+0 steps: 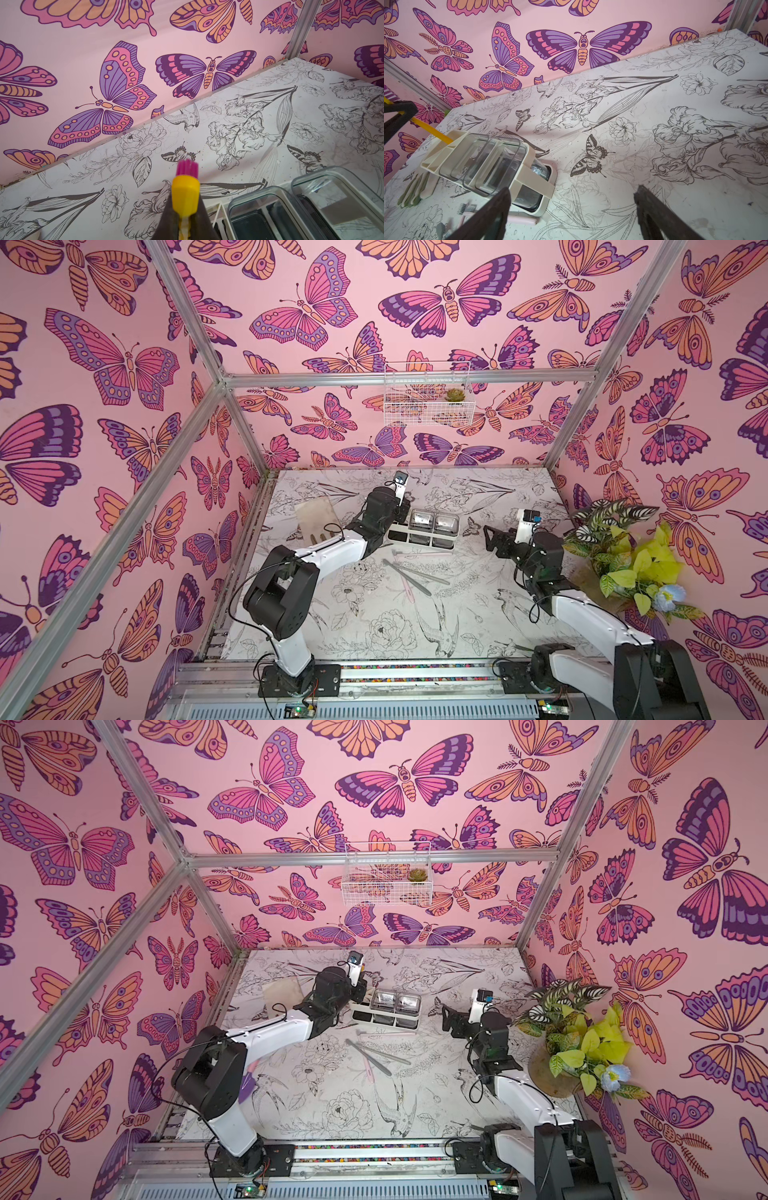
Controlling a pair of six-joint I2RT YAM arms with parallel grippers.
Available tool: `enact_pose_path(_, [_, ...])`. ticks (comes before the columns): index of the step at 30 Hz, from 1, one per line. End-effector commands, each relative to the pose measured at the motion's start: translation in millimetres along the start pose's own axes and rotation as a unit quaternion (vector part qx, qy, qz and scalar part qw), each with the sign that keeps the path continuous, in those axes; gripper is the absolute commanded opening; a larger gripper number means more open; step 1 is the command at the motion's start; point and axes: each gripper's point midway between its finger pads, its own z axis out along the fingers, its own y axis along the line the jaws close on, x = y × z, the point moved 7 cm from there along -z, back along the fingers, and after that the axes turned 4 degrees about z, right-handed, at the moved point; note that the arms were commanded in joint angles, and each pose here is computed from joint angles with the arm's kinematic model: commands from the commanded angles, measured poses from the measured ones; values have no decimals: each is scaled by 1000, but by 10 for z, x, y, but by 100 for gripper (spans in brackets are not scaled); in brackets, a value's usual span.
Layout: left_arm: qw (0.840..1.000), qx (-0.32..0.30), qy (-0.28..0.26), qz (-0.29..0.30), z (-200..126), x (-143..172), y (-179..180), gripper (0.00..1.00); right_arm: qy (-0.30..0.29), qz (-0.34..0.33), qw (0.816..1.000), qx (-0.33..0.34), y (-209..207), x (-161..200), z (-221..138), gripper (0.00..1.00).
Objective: Place the toothbrush into the toothbrush holder
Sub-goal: Place the toothbrush in the toothbrush holder.
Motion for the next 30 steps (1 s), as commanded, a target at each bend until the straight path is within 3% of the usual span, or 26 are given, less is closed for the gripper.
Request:
enact_pose_path(1, [1000,-22,-15,-4,70,-18,34,0,-7,-11,1000,2,15,-40,22,94])
enact_pose_path(10, [997,-51,-36,-36,81,241,89,0,-3,-13,1000,8,4,-41,44,94])
enact_pose_path(30, [997,-7,-26,-78,133,423,24,0,3,-13,1000,16,-11,-43,73,94])
